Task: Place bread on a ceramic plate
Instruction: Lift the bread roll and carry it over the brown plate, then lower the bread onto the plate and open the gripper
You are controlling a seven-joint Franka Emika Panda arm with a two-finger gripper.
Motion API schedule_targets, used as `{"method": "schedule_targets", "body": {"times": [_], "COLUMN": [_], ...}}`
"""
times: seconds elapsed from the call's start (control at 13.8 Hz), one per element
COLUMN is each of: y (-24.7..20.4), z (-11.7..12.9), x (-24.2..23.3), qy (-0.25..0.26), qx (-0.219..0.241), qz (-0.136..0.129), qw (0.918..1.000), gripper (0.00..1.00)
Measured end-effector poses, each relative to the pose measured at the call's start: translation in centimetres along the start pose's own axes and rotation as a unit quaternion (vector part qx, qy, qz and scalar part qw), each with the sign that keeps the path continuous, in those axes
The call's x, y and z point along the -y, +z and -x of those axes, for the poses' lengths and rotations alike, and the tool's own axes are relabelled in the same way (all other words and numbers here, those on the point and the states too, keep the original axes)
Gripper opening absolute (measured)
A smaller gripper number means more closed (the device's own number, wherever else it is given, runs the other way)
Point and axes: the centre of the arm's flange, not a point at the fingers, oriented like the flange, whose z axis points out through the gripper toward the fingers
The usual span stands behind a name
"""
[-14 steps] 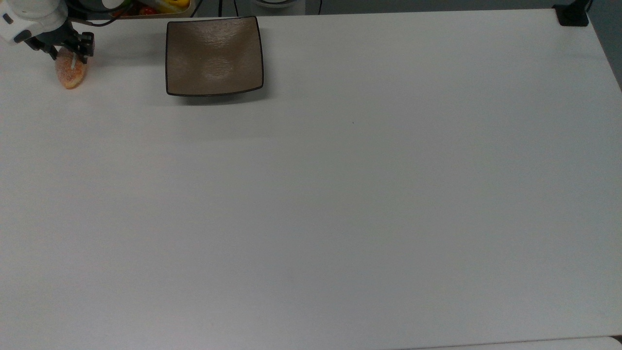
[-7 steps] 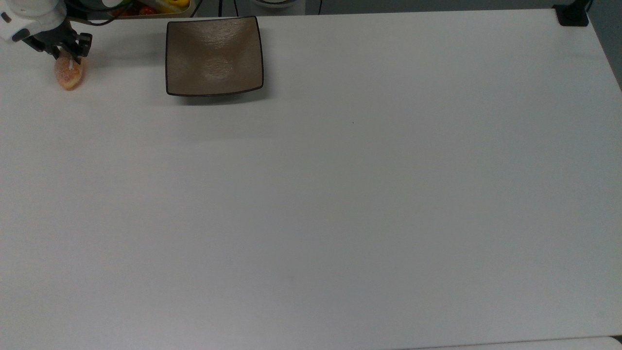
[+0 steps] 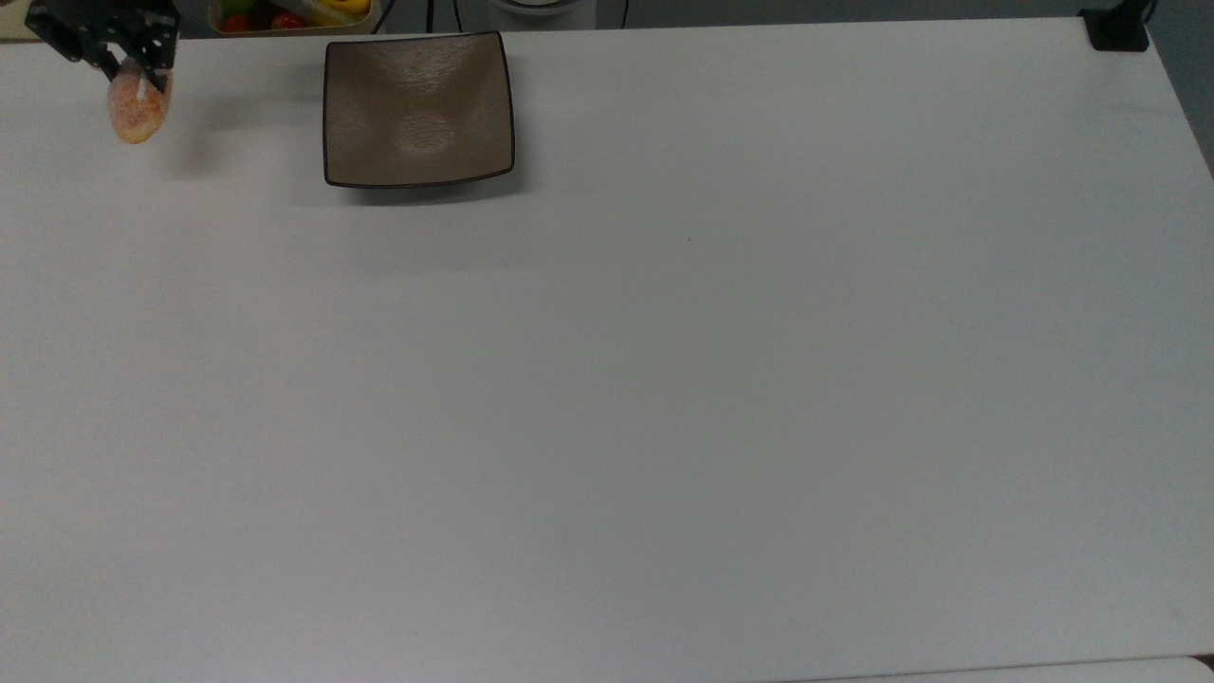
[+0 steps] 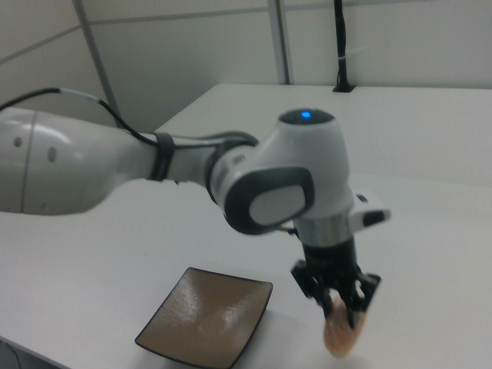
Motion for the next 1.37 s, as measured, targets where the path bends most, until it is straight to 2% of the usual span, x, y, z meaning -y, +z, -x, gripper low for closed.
{"method": "schedule_targets", "body": {"times": [0.22, 0.65, 0.94, 1.16, 1.37], "y": [-3.4, -4.3, -3.6, -1.1, 0.9], "z": [-1.8, -5.0, -3.4, -1.8, -1.2], "x": [4.8, 12.9, 17.1, 20.4, 22.1], "qy": [-0.011, -0.017, -0.049, -0.072, -0.085], "qx": [-0.015, 0.014, 0.048, 0.078, 0.100], "qz": [-0.033, -0.057, -0.081, -0.094, -0.101], "qw": [0.9993, 0.9981, 0.9944, 0.9899, 0.9862], "gripper": [0.42, 0.44, 0.44, 0.45, 0.47]}}
